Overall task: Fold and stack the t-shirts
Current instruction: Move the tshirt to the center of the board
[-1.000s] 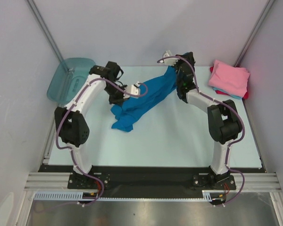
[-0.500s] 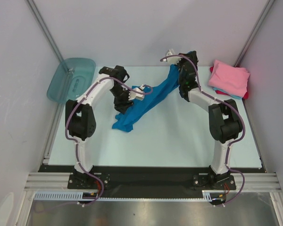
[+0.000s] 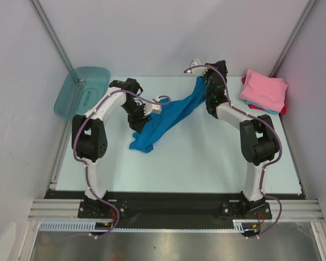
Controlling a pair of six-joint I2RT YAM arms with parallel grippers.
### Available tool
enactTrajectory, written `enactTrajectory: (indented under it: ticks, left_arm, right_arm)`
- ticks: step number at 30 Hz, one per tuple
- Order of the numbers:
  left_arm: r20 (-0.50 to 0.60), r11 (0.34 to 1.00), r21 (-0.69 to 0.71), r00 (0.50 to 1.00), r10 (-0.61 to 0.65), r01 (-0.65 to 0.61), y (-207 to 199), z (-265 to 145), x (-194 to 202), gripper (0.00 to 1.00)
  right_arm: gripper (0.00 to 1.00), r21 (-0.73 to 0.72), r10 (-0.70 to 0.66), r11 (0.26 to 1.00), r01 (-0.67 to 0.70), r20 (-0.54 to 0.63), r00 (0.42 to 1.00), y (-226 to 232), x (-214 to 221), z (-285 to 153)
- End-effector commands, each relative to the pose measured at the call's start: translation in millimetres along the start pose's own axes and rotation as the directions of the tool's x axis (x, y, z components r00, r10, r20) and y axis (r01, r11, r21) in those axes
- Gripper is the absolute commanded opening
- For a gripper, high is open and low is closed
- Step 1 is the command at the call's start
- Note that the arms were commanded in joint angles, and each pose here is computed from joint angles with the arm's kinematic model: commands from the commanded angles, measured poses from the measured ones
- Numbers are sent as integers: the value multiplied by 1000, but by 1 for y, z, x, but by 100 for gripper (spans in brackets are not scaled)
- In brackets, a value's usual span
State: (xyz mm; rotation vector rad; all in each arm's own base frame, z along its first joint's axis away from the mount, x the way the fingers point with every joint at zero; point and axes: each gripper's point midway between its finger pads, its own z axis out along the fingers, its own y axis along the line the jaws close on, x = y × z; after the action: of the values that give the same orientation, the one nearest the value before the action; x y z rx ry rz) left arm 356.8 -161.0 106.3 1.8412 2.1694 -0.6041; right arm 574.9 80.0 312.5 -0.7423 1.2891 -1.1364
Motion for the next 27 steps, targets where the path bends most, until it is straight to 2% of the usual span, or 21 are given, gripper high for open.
enactTrajectory:
  ticks: [1, 5, 8, 12, 14, 17, 21, 27]
  left_arm:
    - [-22, 995, -65, 997, 79, -80, -20, -10, 13, 50]
    - [-94, 960, -189, 977, 192, -207, -27, -4, 32, 51]
    - [-94, 933, -258, 968, 233, -249, -27, -5, 32, 51]
    - [-61, 931, -290, 976, 211, -219, -26, -4, 29, 49]
    - [-37, 909, -348, 973, 230, -228, -23, -8, 22, 49]
    - [-67, 885, -387, 965, 254, -260, -27, 1, 33, 49]
    - [-78, 879, -383, 958, 275, -283, -37, 16, 43, 49]
    - [-31, 880, -397, 962, 272, -262, -41, 14, 32, 49]
  right_arm:
    - [0, 98, 56, 994, -57, 11, 998, -38, -5, -6]
    - [0, 84, 55, 995, -56, 18, 998, -33, -9, -8]
    - [0, 75, 54, 996, -56, 26, 998, -28, -14, -9]
    - [0, 73, 52, 996, -54, 30, 998, -27, -16, -10]
    - [0, 76, 58, 995, -60, 32, 998, -28, -18, -10]
    - [0, 72, 56, 996, -58, 31, 998, -26, -19, -11]
    - [0, 52, 58, 997, -59, 21, 998, -21, -18, -13]
    - [0, 40, 56, 998, -56, 12, 998, -14, -14, -17]
